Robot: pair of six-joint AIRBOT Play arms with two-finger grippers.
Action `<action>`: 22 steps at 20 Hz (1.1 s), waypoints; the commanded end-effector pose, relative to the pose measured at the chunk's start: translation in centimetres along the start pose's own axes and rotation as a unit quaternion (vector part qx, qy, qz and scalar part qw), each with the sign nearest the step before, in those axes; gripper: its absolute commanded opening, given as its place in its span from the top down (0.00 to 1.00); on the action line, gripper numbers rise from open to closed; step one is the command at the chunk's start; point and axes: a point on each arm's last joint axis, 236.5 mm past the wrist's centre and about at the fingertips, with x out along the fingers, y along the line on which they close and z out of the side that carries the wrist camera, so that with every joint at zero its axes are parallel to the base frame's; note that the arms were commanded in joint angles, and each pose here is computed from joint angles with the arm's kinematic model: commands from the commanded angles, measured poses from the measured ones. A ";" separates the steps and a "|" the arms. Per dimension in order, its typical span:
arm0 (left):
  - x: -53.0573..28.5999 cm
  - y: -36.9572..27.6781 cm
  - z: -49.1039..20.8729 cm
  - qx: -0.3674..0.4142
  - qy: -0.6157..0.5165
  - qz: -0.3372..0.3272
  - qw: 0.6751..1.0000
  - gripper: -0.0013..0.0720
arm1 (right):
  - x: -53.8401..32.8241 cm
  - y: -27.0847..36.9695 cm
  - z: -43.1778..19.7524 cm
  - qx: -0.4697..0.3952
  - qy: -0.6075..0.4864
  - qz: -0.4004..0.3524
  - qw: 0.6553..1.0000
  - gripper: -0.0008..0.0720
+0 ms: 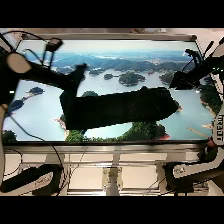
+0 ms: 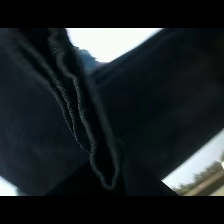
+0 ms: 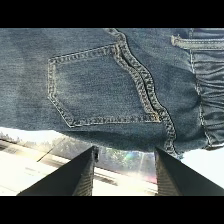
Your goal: Fold the clothes and pants, and hang the long-sleeved shirts on hangers.
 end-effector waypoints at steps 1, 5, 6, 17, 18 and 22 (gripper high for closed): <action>4.1 -4.5 0.0 0.030 0.030 -0.045 0.998 0.96 | -1.2 0.1 -0.2 0.003 -0.013 -0.011 1.000 0.42; 6.9 -6.2 -1.0 0.025 0.064 -0.062 0.996 0.96 | -1.4 0.1 -0.5 0.007 -0.010 -0.012 1.000 0.42; 7.6 -6.0 -1.0 0.004 0.067 -0.061 0.996 0.96 | -1.4 0.1 -0.5 0.007 -0.008 -0.012 1.000 0.42; 8.9 -10.0 -0.5 -0.033 0.066 -0.104 0.992 0.94 | -1.4 0.2 -1.0 0.008 0.001 -0.010 1.000 0.42; 8.8 -10.8 -1.5 -0.027 0.088 -0.112 0.989 0.92 | -1.4 0.2 -1.0 0.008 0.001 -0.010 1.000 0.42; 7.8 -10.1 -5.4 -0.015 0.170 -0.103 0.980 0.57 | -1.4 0.2 -1.0 0.014 0.001 -0.010 1.000 0.42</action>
